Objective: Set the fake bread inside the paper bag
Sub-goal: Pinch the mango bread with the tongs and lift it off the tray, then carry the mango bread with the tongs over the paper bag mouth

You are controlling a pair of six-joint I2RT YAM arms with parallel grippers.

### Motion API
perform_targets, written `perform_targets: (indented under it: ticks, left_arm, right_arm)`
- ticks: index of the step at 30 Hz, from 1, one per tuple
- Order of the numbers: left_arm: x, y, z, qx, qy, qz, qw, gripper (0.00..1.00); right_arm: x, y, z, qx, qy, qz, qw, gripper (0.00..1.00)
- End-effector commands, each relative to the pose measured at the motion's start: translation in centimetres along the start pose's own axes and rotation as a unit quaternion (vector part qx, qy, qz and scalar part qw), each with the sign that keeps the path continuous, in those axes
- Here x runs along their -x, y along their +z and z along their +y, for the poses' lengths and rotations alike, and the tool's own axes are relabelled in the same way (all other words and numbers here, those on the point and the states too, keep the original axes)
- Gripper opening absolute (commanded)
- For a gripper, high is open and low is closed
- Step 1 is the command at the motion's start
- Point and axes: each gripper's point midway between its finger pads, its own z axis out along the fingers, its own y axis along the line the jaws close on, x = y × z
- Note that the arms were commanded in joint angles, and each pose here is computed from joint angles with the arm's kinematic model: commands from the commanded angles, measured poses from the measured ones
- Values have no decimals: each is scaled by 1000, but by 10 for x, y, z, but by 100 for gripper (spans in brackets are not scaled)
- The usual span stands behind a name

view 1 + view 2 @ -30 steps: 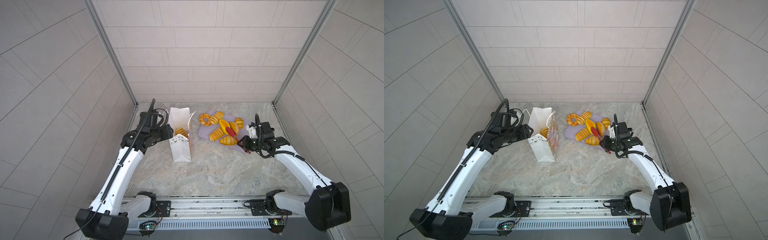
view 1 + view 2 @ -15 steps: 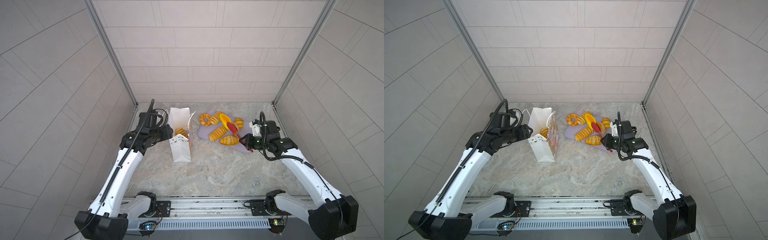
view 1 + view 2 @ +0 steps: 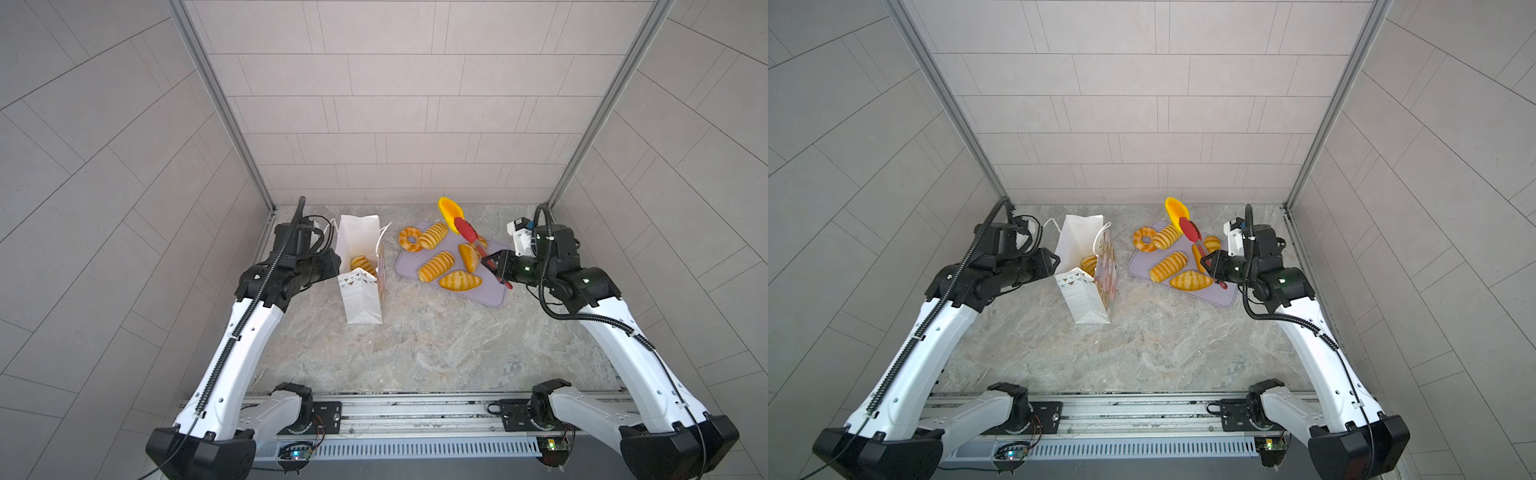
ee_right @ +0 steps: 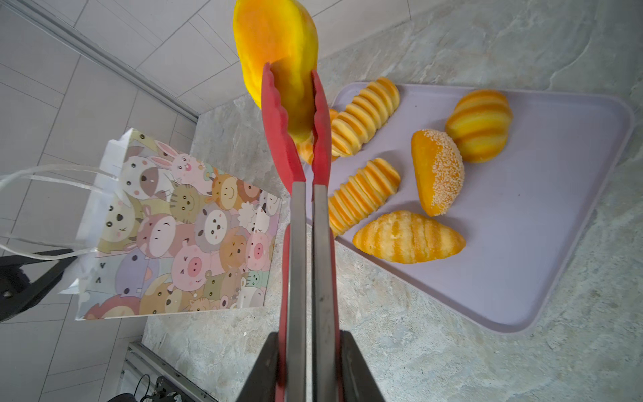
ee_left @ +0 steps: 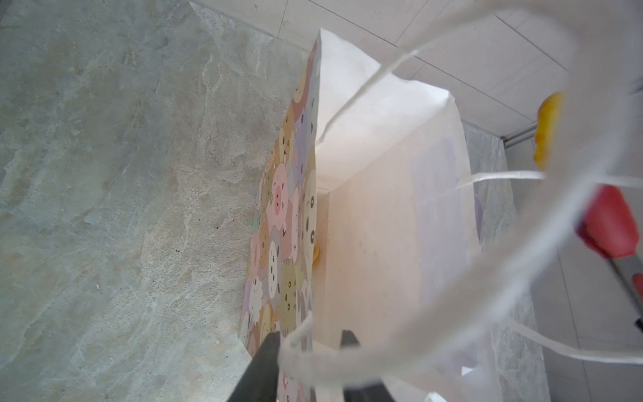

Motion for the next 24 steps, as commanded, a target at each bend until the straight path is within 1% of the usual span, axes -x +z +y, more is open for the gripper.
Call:
perform_targets:
  ticks: [1, 4, 9, 17, 24]
  left_arm:
    - [6, -8, -5, -5, 6, -13, 1000, 26]
    - [5, -7, -5, -7, 5, -12, 1000, 21]
    - [4, -6, -4, -5, 5, -10, 1000, 15]
    - [3, -4, -4, -7, 3, -8, 1000, 9]
    - [2, -3, -4, -8, 1, -7, 1000, 6]
  right_arm:
    - [20, -24, 33, 33, -30, -37, 998, 23]
    - [28, -31, 53, 45, -52, -45, 997, 23]
    - [32, -35, 86, 63, -92, -47, 993, 23]
    - [35, -35, 132, 85, -150, -47, 984, 23]
    - [35, -32, 167, 98, -191, -43, 976, 23]
